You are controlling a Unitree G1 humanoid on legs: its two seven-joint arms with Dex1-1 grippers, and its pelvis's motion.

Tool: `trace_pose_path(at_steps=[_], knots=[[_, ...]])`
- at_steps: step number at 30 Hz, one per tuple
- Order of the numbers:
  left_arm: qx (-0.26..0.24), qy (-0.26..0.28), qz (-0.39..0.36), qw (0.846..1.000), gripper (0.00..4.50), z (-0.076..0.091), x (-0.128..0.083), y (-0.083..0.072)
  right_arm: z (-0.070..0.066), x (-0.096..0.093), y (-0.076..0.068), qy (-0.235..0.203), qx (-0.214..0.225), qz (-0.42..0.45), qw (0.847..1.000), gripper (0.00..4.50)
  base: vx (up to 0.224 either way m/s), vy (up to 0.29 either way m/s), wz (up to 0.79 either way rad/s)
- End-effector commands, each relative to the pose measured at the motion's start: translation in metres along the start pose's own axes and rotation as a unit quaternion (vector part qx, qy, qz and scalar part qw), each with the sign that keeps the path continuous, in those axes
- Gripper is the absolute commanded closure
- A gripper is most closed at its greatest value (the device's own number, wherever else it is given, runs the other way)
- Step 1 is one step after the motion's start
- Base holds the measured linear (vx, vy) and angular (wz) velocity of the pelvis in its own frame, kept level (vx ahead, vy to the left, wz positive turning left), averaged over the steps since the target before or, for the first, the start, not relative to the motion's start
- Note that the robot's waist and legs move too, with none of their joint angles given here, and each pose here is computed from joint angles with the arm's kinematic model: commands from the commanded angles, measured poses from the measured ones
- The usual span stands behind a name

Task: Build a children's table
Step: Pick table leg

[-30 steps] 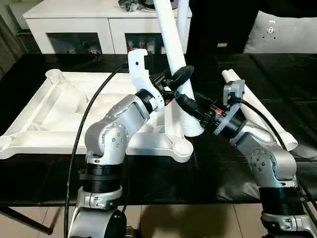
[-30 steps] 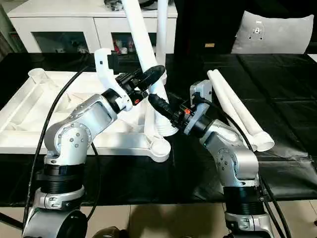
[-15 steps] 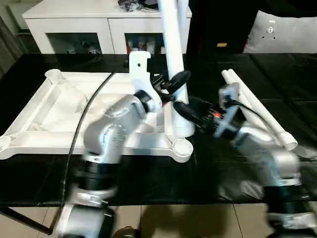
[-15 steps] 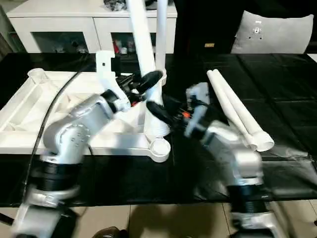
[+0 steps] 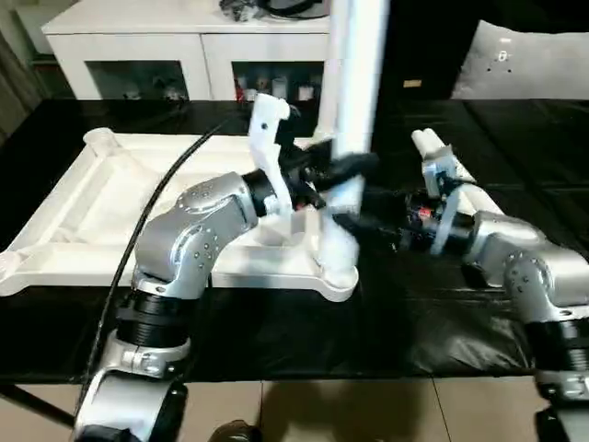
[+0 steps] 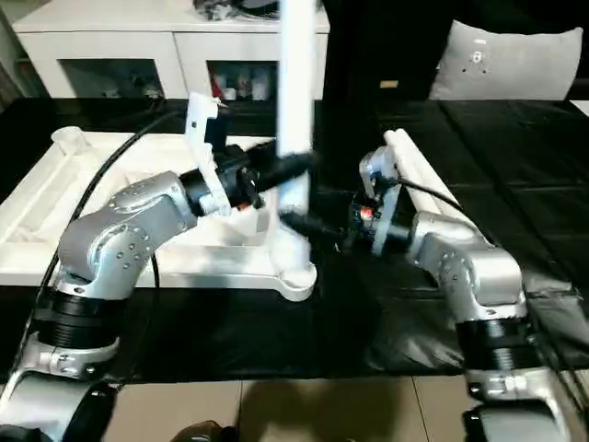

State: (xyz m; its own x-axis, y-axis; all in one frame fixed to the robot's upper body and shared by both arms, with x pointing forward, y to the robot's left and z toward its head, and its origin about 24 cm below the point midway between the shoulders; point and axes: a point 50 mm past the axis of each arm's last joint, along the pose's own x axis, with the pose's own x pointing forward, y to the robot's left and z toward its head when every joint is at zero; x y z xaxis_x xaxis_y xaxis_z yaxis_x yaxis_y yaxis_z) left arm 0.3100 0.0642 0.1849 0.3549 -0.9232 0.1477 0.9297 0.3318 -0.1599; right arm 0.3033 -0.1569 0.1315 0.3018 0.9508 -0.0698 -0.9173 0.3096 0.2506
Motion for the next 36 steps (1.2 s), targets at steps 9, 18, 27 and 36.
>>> trace_pose_path(at_steps=[9, 18, 27, 36], knots=[[0.047, 0.001, -0.06, 0.997, 2.62, 0.004, 0.009, -0.011, 0.006, 0.007, 0.01, 0.012, 0.008, 0.088, 0.996, 0.58, 0.0, 0.0, 0.0], [0.048, 0.0, -0.057, 0.997, 2.62, 0.003, 0.009, -0.007, 0.004, 0.009, 0.009, 0.019, 0.009, 0.095, 0.995, 1.39, 0.0, 0.0, 0.0], [0.047, -0.006, -0.058, 0.997, 2.62, 0.004, 0.011, -0.007, -0.001, 0.01, 0.009, 0.025, 0.012, 0.092, 0.995, 2.19, 0.0, 0.0, 0.0], [0.045, -0.011, -0.039, 0.998, 2.62, 0.004, 0.013, -0.004, -0.003, 0.013, 0.01, 0.027, 0.017, 0.094, 0.995, 2.57, 0.0, 0.0, 0.0]])
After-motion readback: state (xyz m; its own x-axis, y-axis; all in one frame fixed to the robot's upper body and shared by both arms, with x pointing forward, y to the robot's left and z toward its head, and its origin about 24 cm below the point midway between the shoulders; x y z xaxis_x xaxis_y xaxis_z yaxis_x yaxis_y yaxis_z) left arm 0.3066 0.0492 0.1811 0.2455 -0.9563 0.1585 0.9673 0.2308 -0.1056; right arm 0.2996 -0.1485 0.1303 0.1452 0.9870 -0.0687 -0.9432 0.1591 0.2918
